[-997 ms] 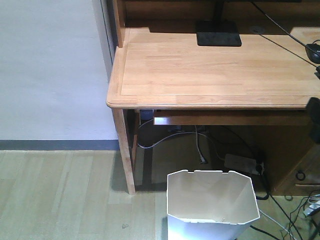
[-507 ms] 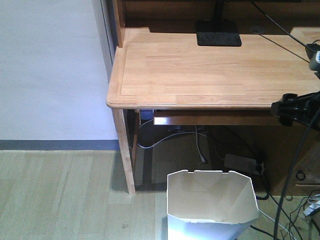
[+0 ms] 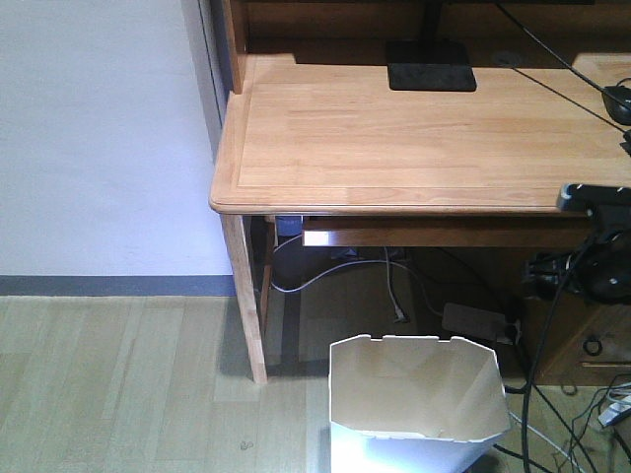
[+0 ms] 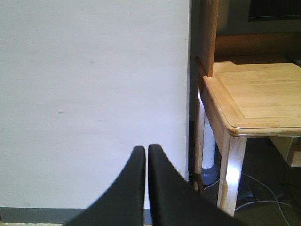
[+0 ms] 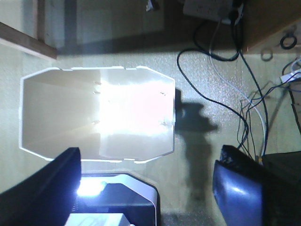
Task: Move trash bin to bedside with robot
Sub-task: 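Lower the right gripper down to the rim of the white trash bin, then close the right gripper on the bin rim and pull it out from under the desk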
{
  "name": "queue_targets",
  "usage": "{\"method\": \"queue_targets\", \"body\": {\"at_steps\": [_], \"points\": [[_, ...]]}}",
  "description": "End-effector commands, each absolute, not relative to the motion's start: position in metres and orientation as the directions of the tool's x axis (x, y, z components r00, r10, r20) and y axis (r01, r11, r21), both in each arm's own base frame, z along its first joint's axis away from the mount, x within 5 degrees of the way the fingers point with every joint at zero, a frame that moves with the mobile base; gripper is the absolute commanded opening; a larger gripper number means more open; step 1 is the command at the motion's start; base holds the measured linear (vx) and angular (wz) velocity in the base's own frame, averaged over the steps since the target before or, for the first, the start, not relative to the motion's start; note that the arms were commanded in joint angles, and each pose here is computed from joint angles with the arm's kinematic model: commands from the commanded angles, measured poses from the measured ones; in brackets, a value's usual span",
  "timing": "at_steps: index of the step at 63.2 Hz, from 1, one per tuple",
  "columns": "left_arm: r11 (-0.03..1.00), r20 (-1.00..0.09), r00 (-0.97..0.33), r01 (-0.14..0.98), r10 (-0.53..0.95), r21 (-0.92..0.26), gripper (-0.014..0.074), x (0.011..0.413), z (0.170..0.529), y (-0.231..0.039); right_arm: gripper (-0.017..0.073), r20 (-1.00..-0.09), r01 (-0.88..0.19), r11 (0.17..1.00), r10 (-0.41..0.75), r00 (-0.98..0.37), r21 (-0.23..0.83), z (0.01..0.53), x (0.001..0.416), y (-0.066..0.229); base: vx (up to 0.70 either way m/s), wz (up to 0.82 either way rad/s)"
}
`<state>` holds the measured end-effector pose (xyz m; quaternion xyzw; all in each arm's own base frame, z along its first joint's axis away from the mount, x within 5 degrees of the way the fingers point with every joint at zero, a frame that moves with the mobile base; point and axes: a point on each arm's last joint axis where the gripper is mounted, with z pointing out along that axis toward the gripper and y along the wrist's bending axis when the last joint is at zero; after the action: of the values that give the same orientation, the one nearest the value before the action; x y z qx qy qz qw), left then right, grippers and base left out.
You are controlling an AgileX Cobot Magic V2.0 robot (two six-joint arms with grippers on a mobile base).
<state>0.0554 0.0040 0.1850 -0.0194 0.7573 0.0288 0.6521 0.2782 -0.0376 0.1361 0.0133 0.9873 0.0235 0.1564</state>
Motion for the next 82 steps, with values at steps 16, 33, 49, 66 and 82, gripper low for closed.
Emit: {"method": "queue_targets", "body": {"at_steps": [16, 33, 49, 66, 82], "points": [[0.998, -0.997, -0.083, -0.067, 0.008, 0.014, -0.0006, 0.056, 0.186, 0.004, 0.0564, -0.258, 0.035, 0.999, 0.039, -0.965, 0.019, 0.052, 0.323, -0.053, 0.00, 0.00], [0.998, -0.997, -0.083, -0.067, 0.008, 0.014, -0.0006, 0.056, 0.186, 0.004, 0.0564, -0.091, -0.038, 0.998, -0.034, -0.995, 0.046, -0.027, 0.340, -0.058, 0.00, 0.00], [0.998, -0.997, -0.083, -0.067, 0.008, 0.014, -0.0006, 0.056, 0.186, 0.004, 0.0564, -0.020, -0.016, 0.998, -0.015, -1.000, 0.058, -0.092, 0.340, -0.066, 0.00, 0.00], [0.998, -0.997, -0.083, -0.067, 0.008, 0.014, -0.0006, 0.056, 0.186, 0.004, 0.0564, 0.019, -0.023, 0.998, -0.025, -1.000, 0.065, -0.148, 0.344, -0.067, 0.00, 0.00], [0.998, -0.997, -0.083, -0.067, 0.008, 0.014, -0.0006, 0.056, 0.186, 0.004, 0.0544, 0.048, -0.028, 0.996, -0.032, -0.998, 0.083, -0.185, 0.351, -0.068, 0.00, 0.00]]}}
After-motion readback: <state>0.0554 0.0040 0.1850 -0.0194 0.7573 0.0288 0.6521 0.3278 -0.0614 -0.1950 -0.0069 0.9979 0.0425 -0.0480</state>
